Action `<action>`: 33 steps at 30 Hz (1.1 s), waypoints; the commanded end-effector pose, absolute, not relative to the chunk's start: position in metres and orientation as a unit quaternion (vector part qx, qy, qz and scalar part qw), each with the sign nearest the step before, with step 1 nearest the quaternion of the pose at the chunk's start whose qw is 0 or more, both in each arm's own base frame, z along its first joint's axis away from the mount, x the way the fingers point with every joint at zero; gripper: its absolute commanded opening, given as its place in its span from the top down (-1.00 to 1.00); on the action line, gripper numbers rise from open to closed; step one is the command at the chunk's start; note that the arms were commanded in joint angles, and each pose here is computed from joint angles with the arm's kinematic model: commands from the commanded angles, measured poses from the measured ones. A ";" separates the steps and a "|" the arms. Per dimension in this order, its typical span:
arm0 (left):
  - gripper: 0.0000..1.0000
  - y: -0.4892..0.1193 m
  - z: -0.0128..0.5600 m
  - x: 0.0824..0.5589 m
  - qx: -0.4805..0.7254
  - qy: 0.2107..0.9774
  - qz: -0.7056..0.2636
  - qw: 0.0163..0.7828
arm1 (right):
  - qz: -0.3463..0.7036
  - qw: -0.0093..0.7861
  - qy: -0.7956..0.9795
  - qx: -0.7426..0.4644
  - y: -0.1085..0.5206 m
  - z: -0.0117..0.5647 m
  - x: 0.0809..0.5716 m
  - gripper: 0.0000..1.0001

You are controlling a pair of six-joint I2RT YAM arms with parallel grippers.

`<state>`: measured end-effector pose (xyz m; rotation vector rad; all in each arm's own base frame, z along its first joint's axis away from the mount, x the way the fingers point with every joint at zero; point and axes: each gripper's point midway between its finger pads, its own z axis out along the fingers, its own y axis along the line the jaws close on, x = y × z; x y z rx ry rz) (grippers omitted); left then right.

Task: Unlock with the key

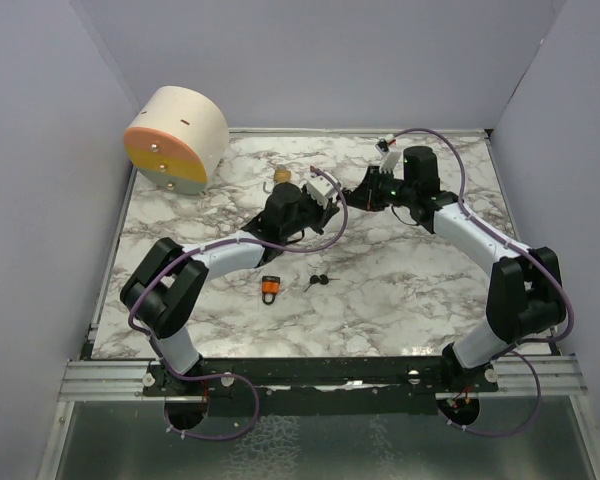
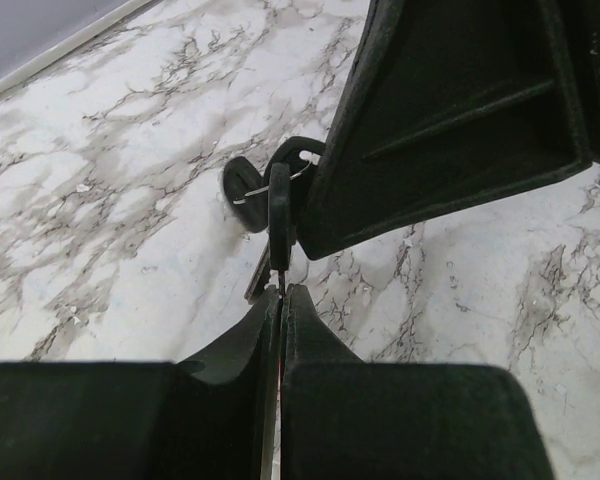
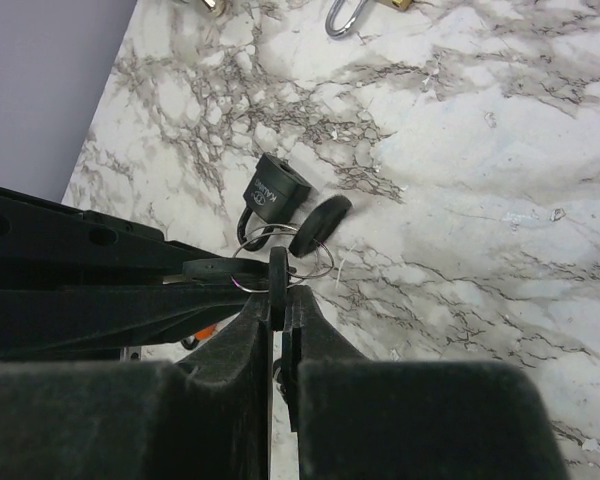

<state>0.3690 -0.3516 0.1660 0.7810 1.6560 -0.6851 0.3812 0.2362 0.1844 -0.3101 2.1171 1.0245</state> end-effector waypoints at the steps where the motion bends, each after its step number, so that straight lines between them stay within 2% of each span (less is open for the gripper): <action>1: 1.00 -0.350 0.193 0.380 0.318 0.692 -0.272 0.588 | 0.390 0.408 0.815 -0.133 0.233 0.205 0.385 0.98; 2: 0.99 -0.348 0.194 0.383 0.314 0.694 -0.264 0.591 | 0.390 0.407 0.815 -0.134 0.234 0.204 0.384 0.98; 6: 0.71 -0.342 0.205 0.395 0.309 0.698 -0.240 0.601 | 0.385 0.401 0.820 -0.137 0.232 0.202 0.382 0.98; 9: 0.20 -0.336 0.213 0.404 0.301 0.701 -0.223 0.607 | 0.382 0.393 0.824 -0.141 0.231 0.198 0.379 0.98; 11: -0.24 -0.329 0.216 0.411 0.291 0.706 -0.210 0.610 | 0.380 0.389 0.827 -0.143 0.231 0.196 0.378 0.98; 14: -0.46 -0.321 0.221 0.416 0.279 0.710 -0.194 0.617 | 0.377 0.382 0.831 -0.145 0.230 0.193 0.375 0.97; 24: -0.49 -0.302 0.219 0.418 0.255 0.724 -0.176 0.616 | 0.387 0.345 0.842 -0.150 0.234 0.185 0.371 0.98; 30: -0.49 -0.292 0.216 0.413 0.251 0.731 -0.167 0.612 | 0.399 0.220 0.877 -0.154 0.242 0.157 0.363 0.98; 33: -0.49 -0.285 0.217 0.412 0.245 0.736 -0.160 0.610 | 0.386 0.192 0.890 -0.150 0.240 0.142 0.366 0.98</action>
